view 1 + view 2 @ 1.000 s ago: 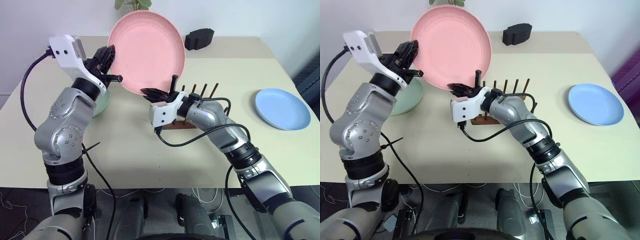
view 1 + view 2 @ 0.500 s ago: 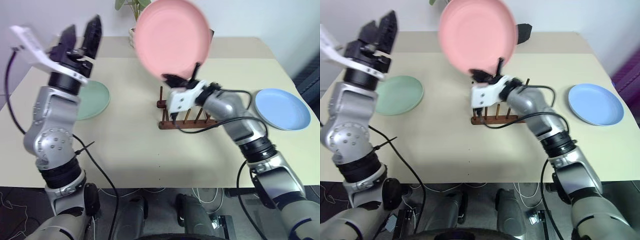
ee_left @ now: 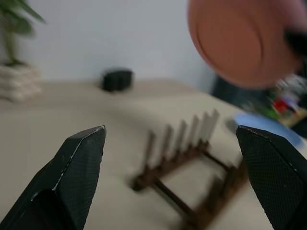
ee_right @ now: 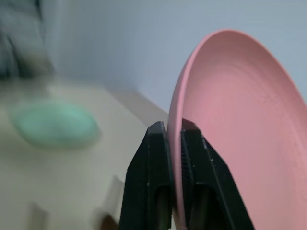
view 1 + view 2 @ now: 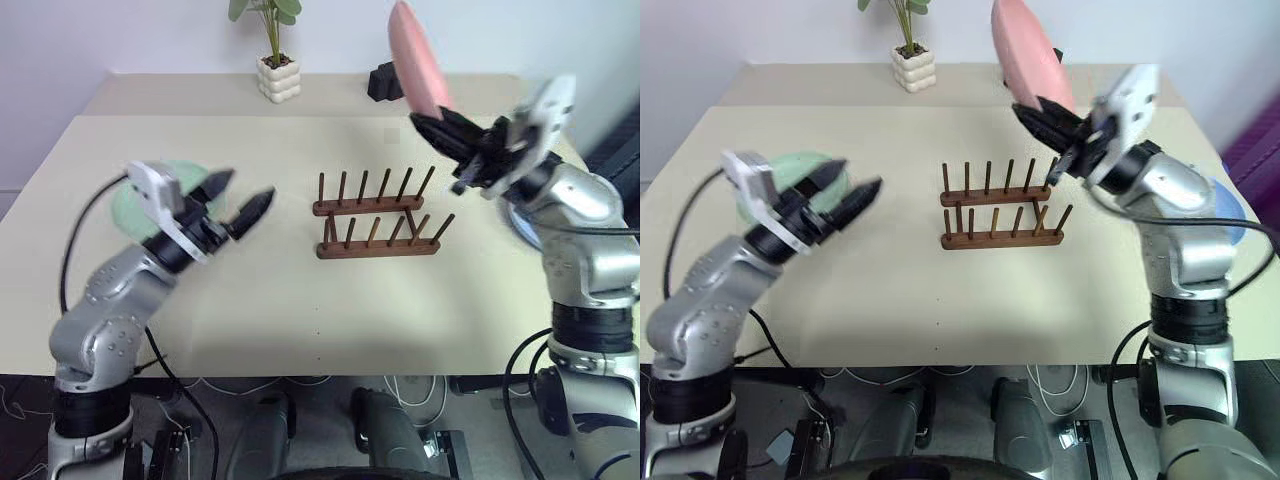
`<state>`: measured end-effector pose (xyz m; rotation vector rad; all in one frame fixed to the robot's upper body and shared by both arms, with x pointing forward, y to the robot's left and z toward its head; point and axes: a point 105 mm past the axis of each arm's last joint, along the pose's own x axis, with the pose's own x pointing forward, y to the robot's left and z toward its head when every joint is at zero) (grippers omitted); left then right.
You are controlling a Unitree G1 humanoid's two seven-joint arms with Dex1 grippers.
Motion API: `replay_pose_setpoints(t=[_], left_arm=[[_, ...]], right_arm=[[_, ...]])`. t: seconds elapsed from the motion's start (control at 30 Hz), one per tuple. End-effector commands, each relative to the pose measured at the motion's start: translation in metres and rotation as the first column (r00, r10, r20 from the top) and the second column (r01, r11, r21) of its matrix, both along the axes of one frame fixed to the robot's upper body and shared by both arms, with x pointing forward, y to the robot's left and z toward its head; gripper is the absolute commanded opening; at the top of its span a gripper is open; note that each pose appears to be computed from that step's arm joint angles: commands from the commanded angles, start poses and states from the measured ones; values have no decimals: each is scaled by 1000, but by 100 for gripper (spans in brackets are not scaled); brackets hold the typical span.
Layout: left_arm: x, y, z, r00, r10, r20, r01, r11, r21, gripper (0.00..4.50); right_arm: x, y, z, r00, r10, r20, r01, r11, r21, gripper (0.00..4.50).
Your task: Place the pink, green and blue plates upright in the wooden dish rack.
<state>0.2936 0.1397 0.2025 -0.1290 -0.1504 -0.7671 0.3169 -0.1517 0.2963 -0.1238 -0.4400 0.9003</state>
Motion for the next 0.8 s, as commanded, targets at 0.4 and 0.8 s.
replay_pose_setpoints(t=[0.4, 0.8], left_arm=[[-17, -16, -28, 993, -107, -49, 111, 990, 83, 444], [-19, -22, -35, 991, -111, -70, 117, 990, 81, 444]], right_arm=[[-14, -30, -9, 944, 176, -281, -62, 926, 371, 0], [-4, -43, -30, 917, 164, -364, 17, 896, 444, 0]])
